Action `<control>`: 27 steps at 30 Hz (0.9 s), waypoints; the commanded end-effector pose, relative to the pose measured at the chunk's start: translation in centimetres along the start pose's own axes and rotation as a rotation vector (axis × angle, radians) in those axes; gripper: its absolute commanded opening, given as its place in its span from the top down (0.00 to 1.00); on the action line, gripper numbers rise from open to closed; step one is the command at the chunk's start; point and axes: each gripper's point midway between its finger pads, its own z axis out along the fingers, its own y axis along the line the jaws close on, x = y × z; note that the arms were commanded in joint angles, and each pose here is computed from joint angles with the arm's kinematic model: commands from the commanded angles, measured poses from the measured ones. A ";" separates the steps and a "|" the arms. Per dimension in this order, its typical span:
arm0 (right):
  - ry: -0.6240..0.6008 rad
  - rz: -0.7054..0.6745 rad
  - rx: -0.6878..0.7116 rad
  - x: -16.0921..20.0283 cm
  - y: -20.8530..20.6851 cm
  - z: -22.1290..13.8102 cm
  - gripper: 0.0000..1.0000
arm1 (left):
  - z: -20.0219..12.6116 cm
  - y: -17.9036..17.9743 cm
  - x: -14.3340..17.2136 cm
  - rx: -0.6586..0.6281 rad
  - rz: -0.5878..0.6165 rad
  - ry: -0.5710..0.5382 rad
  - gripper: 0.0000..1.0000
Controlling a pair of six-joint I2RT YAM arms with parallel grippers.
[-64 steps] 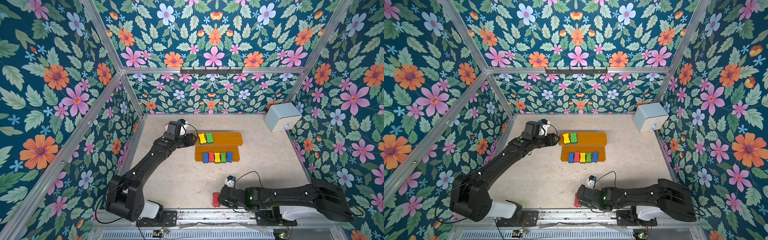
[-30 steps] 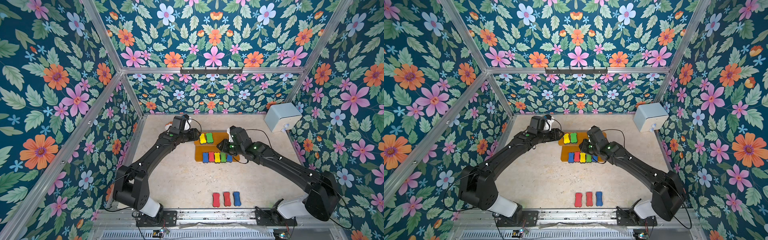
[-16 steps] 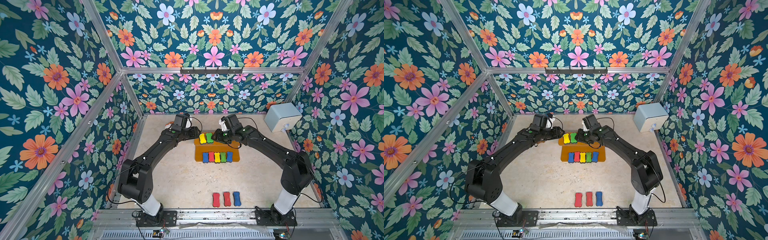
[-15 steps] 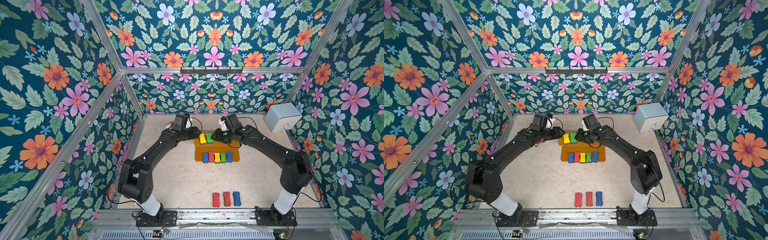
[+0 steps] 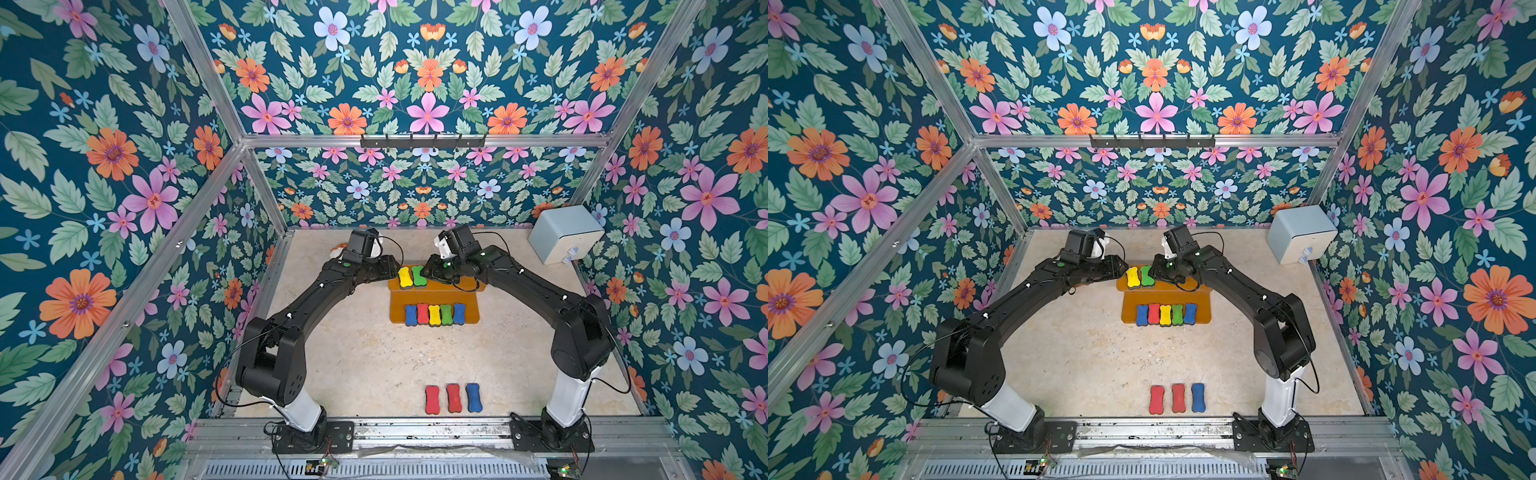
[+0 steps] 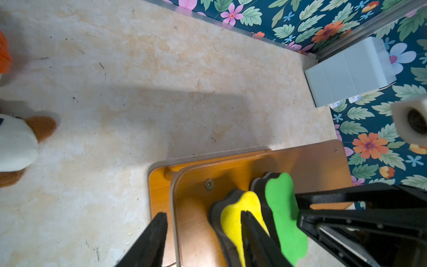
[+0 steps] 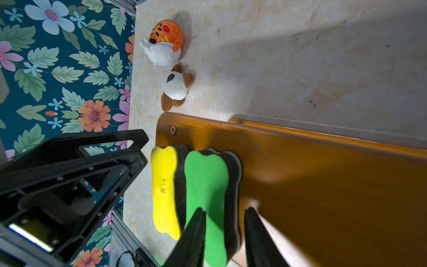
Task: Remove the whiteboard erasers from the shelf
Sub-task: Pick up the whiteboard eraser from the shelf.
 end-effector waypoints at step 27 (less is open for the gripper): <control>-0.003 0.011 -0.042 0.8 0.0 -0.4 0.89 | -0.8 0.1 -1.5 0.007 0.004 -0.036 0.43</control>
